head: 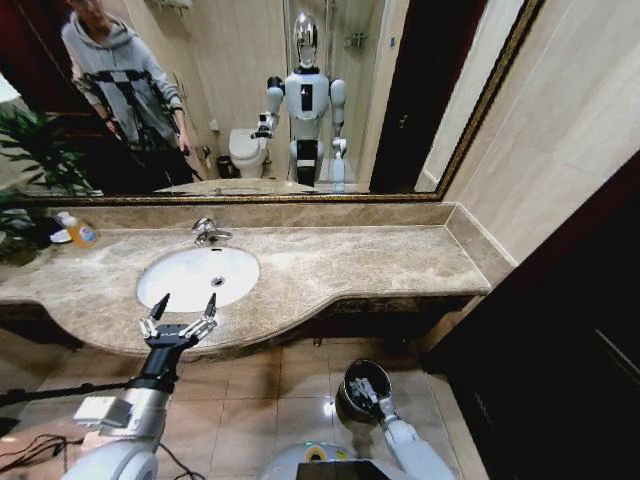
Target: Pick up the trash from the sink and place it in the trash bin.
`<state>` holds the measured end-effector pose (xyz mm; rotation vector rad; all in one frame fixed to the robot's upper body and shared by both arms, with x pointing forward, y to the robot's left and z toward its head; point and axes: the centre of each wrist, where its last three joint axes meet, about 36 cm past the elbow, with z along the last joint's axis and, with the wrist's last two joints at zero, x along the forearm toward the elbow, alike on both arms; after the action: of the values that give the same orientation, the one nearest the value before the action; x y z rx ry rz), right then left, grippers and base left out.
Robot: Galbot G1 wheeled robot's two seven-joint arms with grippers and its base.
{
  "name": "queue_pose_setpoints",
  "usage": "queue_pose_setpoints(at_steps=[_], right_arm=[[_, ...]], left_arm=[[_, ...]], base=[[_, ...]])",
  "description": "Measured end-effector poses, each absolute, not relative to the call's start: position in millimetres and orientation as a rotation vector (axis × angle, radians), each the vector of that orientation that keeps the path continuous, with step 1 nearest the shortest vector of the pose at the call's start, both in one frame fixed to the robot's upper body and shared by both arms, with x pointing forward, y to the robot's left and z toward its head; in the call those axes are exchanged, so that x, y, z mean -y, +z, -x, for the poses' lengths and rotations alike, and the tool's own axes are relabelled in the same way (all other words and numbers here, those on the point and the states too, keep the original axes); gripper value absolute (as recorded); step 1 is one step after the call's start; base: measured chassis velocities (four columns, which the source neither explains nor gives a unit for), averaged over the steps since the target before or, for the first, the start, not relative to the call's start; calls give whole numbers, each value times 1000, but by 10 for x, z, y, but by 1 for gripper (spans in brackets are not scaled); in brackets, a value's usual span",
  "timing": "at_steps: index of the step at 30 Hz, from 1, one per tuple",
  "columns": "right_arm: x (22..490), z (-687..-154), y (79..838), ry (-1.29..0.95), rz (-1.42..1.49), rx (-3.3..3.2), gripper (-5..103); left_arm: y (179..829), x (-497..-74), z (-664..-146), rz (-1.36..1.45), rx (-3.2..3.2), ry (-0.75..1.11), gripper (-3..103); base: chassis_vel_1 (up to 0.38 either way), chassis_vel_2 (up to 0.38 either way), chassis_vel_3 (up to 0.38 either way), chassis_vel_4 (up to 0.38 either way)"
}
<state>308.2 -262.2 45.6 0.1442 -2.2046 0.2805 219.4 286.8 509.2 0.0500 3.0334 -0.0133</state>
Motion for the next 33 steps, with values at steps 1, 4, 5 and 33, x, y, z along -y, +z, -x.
queue_pose_setpoints(at_steps=[1,4,5,33], right_arm=[[2620,-3087,454,284,-142,2205,26],[2617,-3093,456,290,-135,2207,29],[2615,-3097,458,293,-130,2209,35],[2607,-2865,1260,139,-74,2379,100]], left_arm=[[5093,-2868,-2194,-50,-3033,-13,100],[5092,-2868,-2194,-50,-3033,-13,100],[5092,-2867,-2194,-50,-3033,-13,100],[5092,-2868,-2194,-50,-3033,-13,100]], base=[[0,0,0,0],[0,0,0,0],[0,0,0,0],[0,0,0,0]])
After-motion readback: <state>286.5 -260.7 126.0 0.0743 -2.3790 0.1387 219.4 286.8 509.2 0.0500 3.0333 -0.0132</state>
